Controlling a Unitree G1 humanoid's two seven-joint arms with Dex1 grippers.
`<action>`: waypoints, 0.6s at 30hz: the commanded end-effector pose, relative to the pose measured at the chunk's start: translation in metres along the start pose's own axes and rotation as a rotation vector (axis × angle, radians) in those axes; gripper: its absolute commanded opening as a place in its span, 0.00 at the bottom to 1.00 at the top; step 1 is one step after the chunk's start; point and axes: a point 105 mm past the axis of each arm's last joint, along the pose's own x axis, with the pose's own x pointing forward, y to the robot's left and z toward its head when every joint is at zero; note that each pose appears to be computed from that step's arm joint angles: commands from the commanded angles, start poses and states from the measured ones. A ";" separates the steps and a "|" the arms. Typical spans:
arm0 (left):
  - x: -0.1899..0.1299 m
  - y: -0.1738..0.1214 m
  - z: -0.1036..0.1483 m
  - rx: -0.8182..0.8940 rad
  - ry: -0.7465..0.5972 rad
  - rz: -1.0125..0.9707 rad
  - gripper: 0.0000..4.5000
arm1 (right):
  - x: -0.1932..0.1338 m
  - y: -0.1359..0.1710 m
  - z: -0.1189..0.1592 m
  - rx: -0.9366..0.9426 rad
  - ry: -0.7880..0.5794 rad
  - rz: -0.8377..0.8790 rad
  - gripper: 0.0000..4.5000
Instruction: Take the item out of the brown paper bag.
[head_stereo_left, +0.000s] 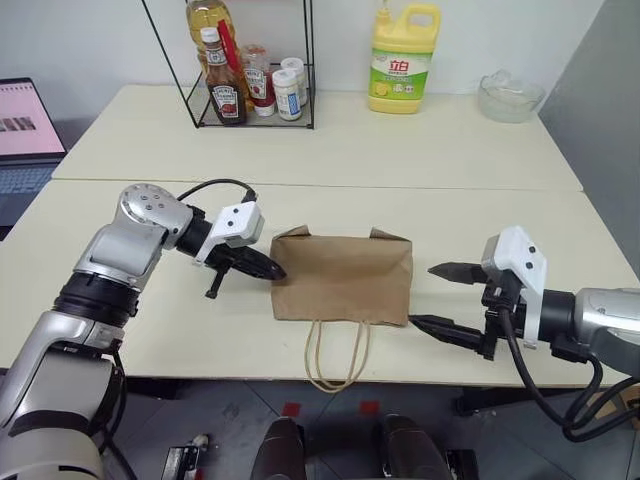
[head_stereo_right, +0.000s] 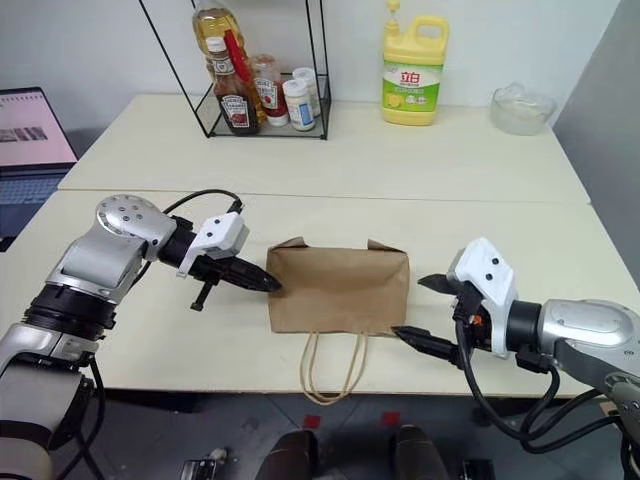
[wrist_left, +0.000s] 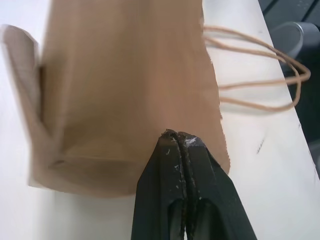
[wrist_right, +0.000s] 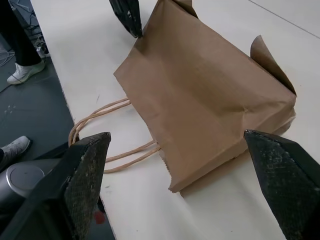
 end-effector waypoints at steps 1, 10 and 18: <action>-0.007 -0.003 0.031 0.163 -0.042 0.039 0.01 | -0.001 0.005 0.004 -0.035 -0.019 0.020 1.00; 0.016 -0.042 0.034 0.403 -0.032 -0.078 0.50 | 0.006 0.047 0.001 -0.128 -0.087 0.178 1.00; 0.037 -0.061 0.018 0.562 -0.002 -0.177 0.64 | 0.010 0.070 -0.017 -0.114 -0.037 0.290 1.00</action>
